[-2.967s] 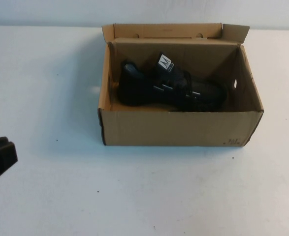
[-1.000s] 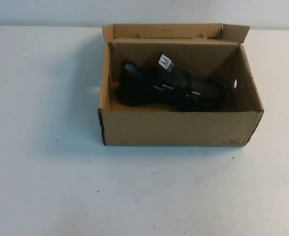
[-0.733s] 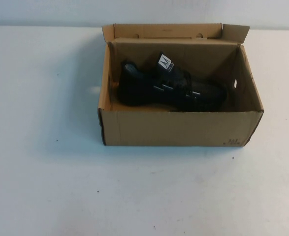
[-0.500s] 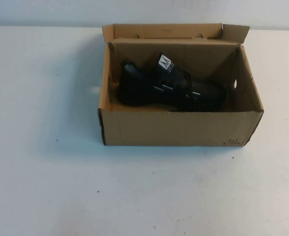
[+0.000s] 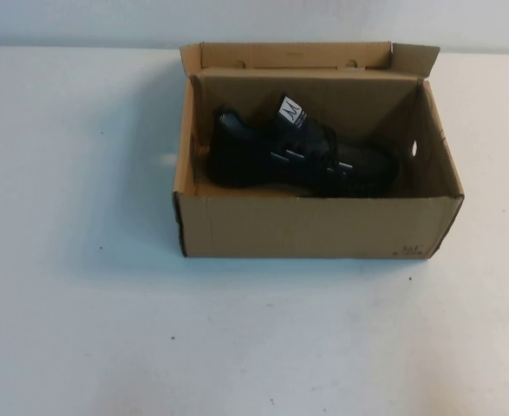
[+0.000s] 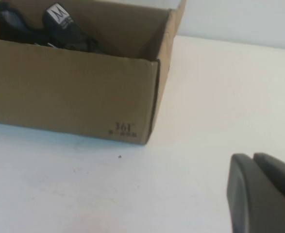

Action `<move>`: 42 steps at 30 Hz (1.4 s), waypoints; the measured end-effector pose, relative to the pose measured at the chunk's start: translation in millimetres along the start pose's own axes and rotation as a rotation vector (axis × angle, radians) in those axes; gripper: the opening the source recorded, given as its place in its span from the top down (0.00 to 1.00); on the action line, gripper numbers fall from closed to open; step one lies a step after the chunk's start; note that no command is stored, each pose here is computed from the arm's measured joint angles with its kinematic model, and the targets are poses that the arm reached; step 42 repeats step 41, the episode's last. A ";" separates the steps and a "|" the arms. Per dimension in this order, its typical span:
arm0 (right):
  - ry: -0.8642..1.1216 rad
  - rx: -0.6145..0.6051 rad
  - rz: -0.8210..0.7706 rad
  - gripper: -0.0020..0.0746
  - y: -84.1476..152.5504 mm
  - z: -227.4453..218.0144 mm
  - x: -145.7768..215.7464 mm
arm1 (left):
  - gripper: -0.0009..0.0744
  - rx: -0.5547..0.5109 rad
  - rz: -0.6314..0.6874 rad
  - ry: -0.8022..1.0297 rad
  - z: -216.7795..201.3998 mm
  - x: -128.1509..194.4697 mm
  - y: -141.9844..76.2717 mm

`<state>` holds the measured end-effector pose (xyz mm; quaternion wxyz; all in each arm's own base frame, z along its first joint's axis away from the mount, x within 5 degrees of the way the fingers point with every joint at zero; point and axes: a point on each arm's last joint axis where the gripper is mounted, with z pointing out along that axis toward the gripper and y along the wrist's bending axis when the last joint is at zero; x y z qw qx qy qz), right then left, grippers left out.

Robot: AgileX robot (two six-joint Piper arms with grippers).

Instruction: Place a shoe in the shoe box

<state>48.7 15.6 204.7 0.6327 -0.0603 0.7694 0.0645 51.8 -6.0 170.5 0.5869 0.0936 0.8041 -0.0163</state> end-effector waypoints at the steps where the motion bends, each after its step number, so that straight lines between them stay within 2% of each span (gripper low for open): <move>1: 0.001 0.011 0.019 0.99 -1.2 2.9 6.3 | 0.99 0.000 0.000 0.000 0.0 0.0 0.0; 6: -0.013 0.040 0.090 0.99 -4.6 9.2 21.0 | 0.99 0.000 0.000 0.000 0.0 0.0 0.0; 15: 0.078 0.010 0.077 0.99 -1.5 8.8 29.2 | 0.99 -0.001 0.001 0.000 0.0 0.0 0.1; 42: 0.090 -0.002 0.091 0.99 -0.4 8.7 30.2 | 0.99 -0.002 0.005 0.000 0.0 0.0 0.2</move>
